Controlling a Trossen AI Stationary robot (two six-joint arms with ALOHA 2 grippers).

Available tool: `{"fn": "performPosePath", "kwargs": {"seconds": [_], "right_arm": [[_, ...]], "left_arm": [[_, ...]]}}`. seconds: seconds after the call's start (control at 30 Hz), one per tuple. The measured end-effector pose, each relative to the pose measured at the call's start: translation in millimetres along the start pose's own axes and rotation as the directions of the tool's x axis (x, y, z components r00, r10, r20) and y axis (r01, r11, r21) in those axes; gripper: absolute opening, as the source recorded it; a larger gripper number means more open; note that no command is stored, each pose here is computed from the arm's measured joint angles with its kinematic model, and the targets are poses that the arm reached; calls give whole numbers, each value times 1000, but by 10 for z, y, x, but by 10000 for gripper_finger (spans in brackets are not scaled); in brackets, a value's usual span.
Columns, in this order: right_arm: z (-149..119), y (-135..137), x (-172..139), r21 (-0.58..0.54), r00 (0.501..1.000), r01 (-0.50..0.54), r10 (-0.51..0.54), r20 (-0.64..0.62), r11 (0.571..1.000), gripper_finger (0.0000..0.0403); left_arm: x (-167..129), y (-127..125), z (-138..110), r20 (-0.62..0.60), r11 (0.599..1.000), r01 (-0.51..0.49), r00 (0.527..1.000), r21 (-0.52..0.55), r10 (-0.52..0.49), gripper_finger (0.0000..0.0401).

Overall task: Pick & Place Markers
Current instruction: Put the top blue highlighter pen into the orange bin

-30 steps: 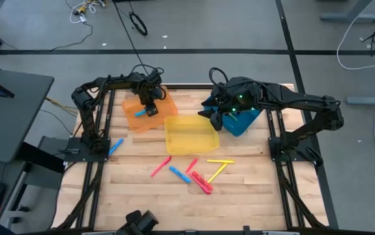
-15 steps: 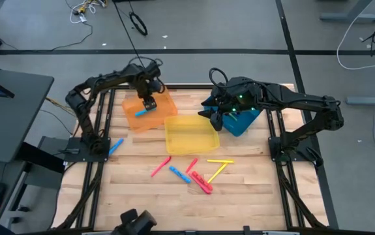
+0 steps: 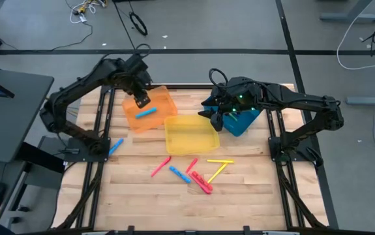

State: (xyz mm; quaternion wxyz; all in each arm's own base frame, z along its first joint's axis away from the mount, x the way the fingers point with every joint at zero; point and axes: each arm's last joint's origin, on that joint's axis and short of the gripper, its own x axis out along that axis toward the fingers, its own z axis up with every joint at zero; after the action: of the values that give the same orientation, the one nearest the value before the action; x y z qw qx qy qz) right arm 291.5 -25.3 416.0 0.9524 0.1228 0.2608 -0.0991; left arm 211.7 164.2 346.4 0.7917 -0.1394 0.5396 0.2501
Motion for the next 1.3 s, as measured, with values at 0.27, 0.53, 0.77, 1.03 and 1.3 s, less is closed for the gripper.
{"fn": "performPosePath", "kwargs": {"seconds": [0.27,0.53,0.77,1.03,1.3], "right_arm": [[0,0,0,-10,1000,0,0,0,1000,216],[1,0,0,-26,1000,0,0,0,1000,216],[0,0,0,-25,1000,-1,1,0,1000,216],[0,1,0,-26,1000,-4,4,-1,1000,216],[0,0,0,-27,1000,-3,3,-1,1000,216]], "left_arm": [[-104,-290,-203,-157,988,-7,987,-156,-18,177],[-153,-721,-292,-188,981,-55,982,-184,20,177],[-177,-1175,-442,-199,984,-21,980,-176,-14,177],[-12,-1501,-792,-325,988,-74,945,-137,25,177],[82,-1480,-1285,-388,976,-121,921,-183,41,177]]}}
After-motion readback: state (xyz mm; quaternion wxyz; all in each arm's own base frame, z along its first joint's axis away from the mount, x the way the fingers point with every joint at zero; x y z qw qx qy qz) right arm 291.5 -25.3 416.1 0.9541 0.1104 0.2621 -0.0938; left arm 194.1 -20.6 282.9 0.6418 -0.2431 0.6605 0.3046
